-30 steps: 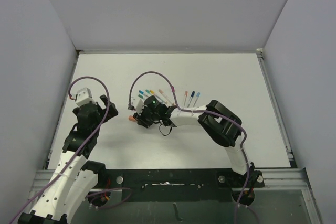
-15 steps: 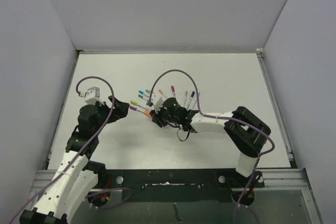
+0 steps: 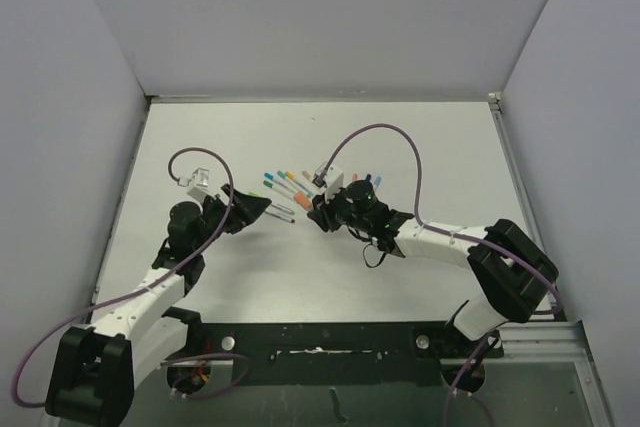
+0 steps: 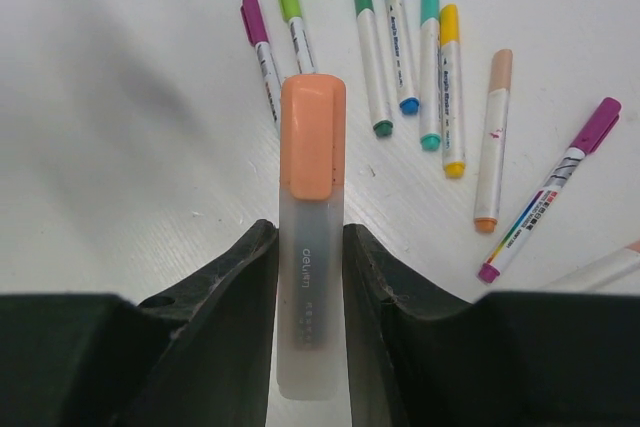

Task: Open the pen caps

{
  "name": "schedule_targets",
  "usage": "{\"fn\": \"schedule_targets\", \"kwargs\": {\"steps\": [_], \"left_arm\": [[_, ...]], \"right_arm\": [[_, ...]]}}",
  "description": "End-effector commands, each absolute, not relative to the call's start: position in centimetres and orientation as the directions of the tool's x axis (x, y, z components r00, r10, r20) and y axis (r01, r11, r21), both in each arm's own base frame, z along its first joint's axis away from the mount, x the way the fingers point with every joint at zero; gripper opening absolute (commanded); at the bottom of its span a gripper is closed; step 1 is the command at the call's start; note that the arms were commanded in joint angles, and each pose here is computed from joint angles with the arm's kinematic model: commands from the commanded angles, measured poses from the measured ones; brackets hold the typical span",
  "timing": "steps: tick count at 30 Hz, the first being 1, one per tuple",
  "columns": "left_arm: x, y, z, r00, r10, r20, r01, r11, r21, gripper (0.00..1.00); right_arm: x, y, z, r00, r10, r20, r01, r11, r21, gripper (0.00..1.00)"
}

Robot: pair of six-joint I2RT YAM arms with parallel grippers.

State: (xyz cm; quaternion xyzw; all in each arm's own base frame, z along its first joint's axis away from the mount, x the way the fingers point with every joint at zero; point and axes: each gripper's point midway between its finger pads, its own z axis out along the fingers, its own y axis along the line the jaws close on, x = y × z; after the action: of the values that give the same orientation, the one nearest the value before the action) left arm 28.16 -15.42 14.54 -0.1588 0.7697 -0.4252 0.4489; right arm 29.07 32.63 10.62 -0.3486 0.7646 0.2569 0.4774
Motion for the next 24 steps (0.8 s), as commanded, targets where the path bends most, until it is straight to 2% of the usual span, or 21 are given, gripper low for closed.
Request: {"fn": "schedule_targets", "kwargs": {"steps": [1,15,24], "left_arm": [[29.0,-17.7,19.5,-0.496,-0.661,-0.562,0.322,0.461,-0.827,0.77],[30.0,-21.4,18.1,-0.539,-0.625,-0.565,0.339,0.453,-0.824,0.77],[30.7,-22.3,17.6,-0.548,-0.627,-0.553,0.342,0.436,-0.833,0.7]], "right_arm": [[29.1,34.2,14.5,-0.237,-0.189,-0.953,-0.8,0.594,0.081,0.0],[28.5,36.2,16.2,-0.235,-0.135,-0.963,-0.831,0.542,0.127,0.0],[27.6,37.0,16.7,-0.226,-0.129,-0.965,-0.852,0.507,0.132,0.0]]}}
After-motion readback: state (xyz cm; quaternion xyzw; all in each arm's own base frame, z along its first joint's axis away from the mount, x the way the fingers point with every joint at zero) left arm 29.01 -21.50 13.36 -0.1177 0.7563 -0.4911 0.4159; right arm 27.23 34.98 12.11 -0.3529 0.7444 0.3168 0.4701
